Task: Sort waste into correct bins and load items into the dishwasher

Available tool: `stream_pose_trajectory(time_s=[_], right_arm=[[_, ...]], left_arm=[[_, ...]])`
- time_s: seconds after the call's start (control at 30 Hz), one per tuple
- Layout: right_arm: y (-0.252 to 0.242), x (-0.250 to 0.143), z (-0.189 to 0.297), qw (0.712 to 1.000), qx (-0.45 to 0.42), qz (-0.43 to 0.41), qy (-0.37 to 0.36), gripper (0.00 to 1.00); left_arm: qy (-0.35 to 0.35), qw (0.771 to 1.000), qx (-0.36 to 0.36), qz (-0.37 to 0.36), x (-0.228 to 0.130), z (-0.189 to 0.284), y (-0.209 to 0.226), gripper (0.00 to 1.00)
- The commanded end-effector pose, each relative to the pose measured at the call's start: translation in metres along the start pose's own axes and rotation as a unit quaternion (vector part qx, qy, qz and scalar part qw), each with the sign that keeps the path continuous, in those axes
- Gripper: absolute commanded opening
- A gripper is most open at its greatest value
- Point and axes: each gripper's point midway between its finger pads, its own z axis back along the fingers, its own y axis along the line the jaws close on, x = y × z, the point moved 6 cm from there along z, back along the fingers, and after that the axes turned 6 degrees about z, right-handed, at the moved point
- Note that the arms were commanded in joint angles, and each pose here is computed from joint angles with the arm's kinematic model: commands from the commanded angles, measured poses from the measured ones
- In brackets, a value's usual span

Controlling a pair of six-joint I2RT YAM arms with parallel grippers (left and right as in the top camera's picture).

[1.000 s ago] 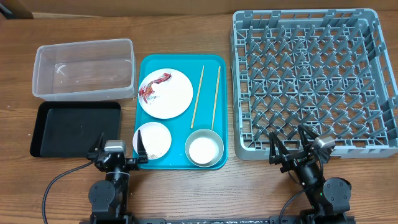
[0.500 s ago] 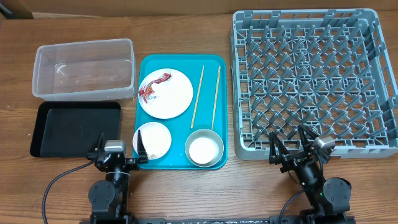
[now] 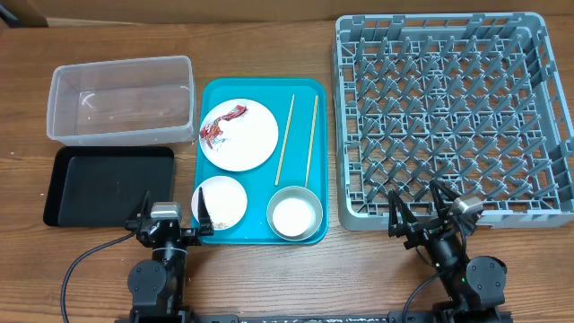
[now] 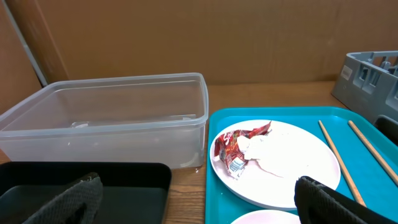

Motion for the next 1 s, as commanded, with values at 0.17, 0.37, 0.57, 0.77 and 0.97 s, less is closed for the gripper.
stream_pose_trajectory(time_s=[0.17, 0.37, 0.57, 0.77, 0.97], right_arm=[[0.0, -0.002, 0.0, 1.0, 0.002, 0.0, -0.002, 1.0], [0.0, -0.002, 0.0, 1.0, 0.002, 0.0, -0.002, 1.0], [0.0, -0.002, 0.0, 1.0, 0.003, 0.0, -0.002, 1.0], [0.006, -0.001, 0.0, 1.0, 0.027, 0.001, -0.001, 1.0], [0.018, 0.014, 0.004, 0.998, 0.065, 0.006, -0.011, 1.0]], left_arm=[[-0.005, 1.0, 0.011, -0.016, 0.001, 0.0, 0.003, 1.0], [-0.006, 1.0, 0.009, -0.025, 0.001, 0.0, 0.002, 1.0], [-0.002, 0.998, -0.058, -0.008, 0.0, 0.001, -0.013, 0.99], [-0.032, 0.982, -0.184, 0.008, 0.013, 0.008, -0.041, 1.0], [-0.104, 0.963, -0.247, 0.023, 0.052, 0.022, -0.054, 1.0]])
